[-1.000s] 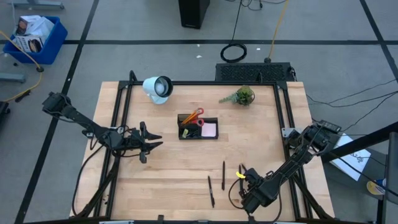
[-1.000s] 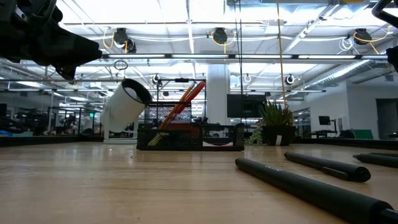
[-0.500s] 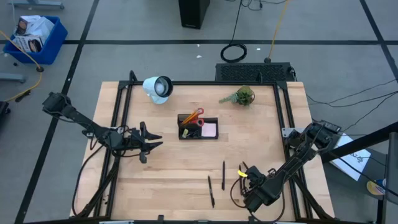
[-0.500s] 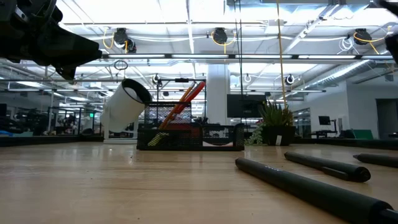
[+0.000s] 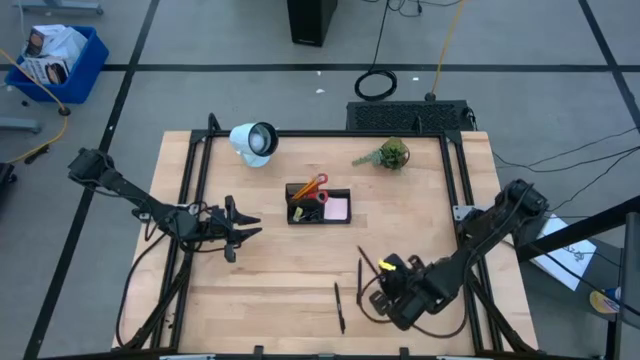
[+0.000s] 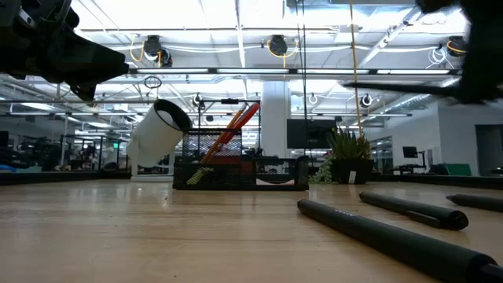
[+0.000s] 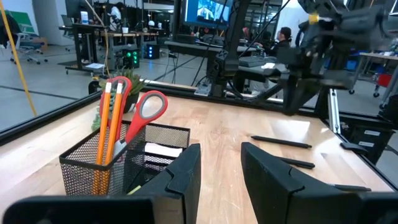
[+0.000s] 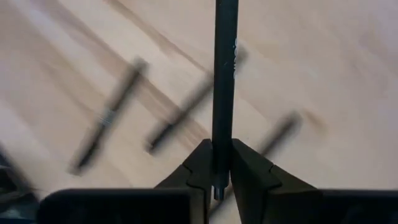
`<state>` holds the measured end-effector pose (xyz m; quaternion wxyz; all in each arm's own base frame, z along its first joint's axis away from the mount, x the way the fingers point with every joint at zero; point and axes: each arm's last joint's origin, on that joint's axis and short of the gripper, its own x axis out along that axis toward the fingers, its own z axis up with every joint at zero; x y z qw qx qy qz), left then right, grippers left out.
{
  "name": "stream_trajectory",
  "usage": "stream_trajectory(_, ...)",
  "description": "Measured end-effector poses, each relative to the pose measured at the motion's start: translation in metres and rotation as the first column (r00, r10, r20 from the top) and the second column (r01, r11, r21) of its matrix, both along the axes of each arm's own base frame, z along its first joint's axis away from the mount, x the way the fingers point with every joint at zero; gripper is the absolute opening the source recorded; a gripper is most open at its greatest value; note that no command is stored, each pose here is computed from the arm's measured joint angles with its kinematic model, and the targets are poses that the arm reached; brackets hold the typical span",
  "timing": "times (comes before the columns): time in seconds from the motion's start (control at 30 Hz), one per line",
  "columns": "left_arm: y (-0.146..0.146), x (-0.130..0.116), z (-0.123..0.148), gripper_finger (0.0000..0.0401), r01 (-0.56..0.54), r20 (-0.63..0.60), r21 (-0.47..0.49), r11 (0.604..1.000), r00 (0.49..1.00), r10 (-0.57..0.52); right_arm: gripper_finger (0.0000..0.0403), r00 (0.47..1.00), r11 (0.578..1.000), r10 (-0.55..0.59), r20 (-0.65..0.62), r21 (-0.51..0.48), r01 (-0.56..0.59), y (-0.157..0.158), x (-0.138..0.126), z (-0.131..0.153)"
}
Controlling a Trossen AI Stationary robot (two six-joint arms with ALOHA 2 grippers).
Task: Pick and place office supplies into organizer
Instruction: Put the black pen into the black desk organizer
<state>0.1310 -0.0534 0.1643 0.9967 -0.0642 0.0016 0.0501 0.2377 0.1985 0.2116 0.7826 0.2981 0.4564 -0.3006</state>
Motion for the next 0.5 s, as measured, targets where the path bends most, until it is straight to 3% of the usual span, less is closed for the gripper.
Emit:
stream_trajectory(0.23,0.0,0.0,0.0,0.0118,0.0,0.0,0.0,1.0,1.0,0.0,0.0033,0.955,0.988,0.155,0.251,-0.034,-0.152,-0.007,0.039,0.015)
stream_trajectory(0.5,0.0,0.0,0.0,0.0118,0.0,0.0,0.0,1.0,1.0,0.0,0.0033,0.879,0.951,0.288,0.38,-0.218,-0.217,-0.028,0.072,0.029)
